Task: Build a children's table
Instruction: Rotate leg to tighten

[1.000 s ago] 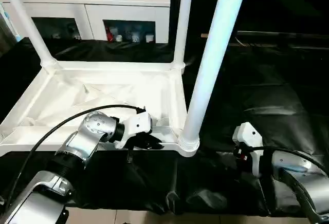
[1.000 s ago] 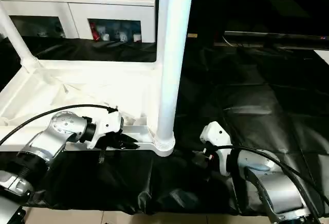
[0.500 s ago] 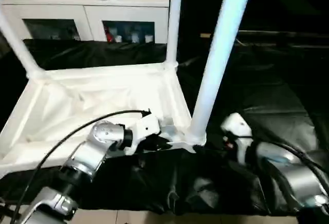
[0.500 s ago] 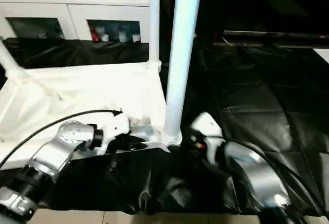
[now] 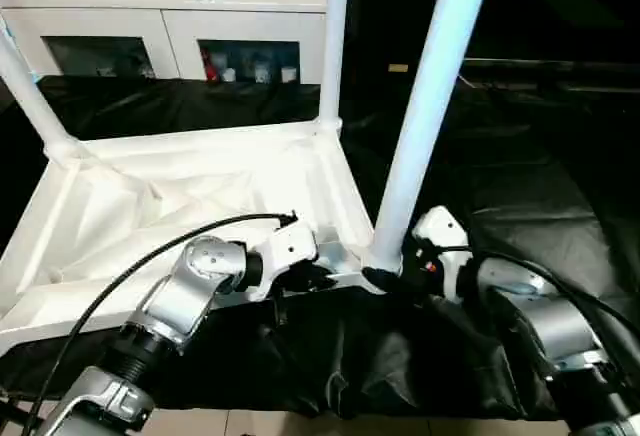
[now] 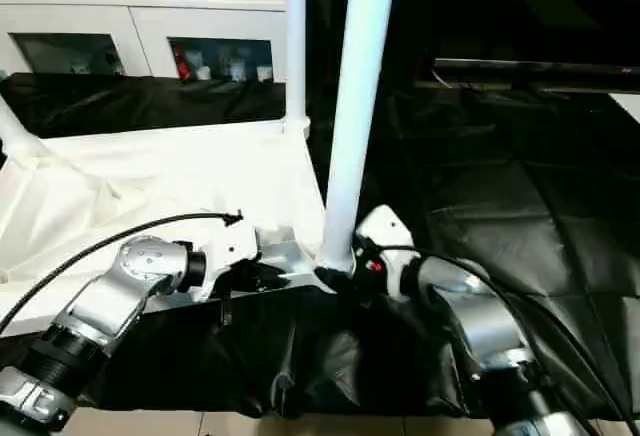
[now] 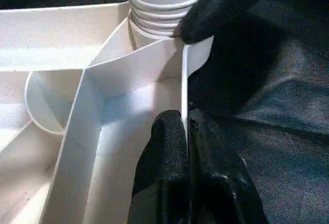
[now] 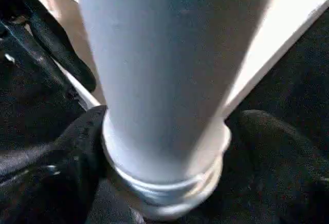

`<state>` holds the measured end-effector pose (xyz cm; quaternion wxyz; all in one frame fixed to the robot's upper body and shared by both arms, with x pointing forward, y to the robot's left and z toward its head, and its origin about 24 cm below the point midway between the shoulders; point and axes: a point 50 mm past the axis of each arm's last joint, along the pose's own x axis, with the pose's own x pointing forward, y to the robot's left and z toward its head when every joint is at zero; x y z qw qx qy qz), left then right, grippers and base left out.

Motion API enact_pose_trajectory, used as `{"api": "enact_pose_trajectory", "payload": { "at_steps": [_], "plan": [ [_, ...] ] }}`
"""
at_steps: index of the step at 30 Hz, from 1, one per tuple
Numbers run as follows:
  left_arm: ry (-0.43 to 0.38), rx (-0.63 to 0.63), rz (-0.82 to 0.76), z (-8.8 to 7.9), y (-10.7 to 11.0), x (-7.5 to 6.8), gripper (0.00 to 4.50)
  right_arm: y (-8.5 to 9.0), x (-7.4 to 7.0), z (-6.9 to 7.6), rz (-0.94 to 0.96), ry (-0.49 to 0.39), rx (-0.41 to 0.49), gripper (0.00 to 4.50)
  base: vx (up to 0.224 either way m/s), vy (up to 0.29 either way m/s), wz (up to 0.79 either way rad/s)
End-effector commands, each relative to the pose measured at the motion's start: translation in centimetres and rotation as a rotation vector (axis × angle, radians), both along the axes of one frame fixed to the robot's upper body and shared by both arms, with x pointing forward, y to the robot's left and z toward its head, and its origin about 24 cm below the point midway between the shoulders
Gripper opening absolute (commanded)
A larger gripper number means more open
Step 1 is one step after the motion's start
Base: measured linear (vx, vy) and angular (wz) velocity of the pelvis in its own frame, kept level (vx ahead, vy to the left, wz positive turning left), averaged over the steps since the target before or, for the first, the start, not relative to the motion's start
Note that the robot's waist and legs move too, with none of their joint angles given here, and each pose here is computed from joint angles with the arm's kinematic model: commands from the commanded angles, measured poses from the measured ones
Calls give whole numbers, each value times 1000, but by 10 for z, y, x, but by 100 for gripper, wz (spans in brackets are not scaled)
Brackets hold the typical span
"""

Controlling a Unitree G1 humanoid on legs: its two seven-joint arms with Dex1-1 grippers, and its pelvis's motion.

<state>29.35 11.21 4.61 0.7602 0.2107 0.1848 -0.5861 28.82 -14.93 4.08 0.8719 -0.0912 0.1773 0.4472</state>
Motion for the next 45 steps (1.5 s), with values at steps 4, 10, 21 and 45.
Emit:
{"api": "enact_pose_trajectory", "payload": {
  "at_steps": [4, 10, 21, 45],
  "plan": [
    [-4, 18, 12, -1, 4, -1, 0, -2, 6, 3, -9, -25, -10, 358, 0, 0, 0],
    [0, 23, 18, -2, 5, -2, 0, -1, 8, 1, -1, -23, -5, 312, 0, 0, 0],
    [-81, -11, 215, 0, -10, 20, 0, 20, 20, -18, -283, -32, 27, 276, 0, 0, 0],
    [-116, -109, 120, 4, -17, 17, 0, 24, 28, 0, -157, -73, 75, 394, 0, 0, 0]
  ]
}}
